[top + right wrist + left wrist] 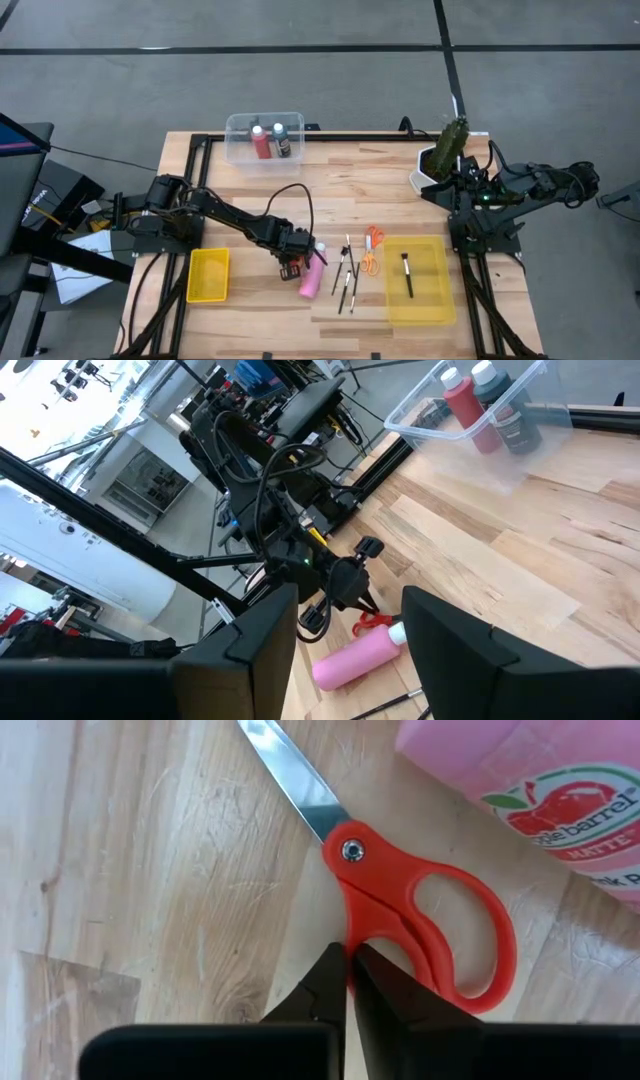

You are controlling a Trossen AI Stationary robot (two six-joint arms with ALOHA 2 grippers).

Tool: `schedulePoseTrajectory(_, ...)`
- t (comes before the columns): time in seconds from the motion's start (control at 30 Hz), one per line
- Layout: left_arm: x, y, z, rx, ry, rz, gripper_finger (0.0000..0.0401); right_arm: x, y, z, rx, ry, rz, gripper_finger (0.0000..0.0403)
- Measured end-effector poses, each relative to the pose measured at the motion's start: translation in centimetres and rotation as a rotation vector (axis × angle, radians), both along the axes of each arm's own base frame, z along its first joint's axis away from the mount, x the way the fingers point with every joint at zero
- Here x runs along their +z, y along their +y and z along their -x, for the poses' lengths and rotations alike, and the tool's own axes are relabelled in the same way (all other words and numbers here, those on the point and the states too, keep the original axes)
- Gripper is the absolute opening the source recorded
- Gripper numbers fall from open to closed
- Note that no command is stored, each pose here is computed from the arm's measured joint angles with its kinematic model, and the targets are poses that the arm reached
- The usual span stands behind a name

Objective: Pick & Place Paint Supplies
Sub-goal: Put the red scissors into the yellow basket

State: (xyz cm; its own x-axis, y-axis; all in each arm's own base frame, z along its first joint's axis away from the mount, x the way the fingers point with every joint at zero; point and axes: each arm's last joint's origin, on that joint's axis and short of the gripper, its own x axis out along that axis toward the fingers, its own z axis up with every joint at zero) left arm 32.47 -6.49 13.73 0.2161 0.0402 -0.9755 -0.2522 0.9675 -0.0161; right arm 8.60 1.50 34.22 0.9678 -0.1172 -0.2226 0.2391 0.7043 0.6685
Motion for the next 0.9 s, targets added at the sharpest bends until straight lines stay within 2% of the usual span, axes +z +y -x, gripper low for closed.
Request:
schedulePoseTrajectory(0.5,0.9,0.2,0.6,0.120,0.011,-0.007,0.0001,0.0,0.0,0.0,0.000,-0.002,0.000,0.0177)
schedulePoseTrajectory(0.9,1.7,0.3,0.7,0.276,-0.033,0.010,0.0000,0.0,0.0,0.0,0.001,-0.003,0.002,0.0177)
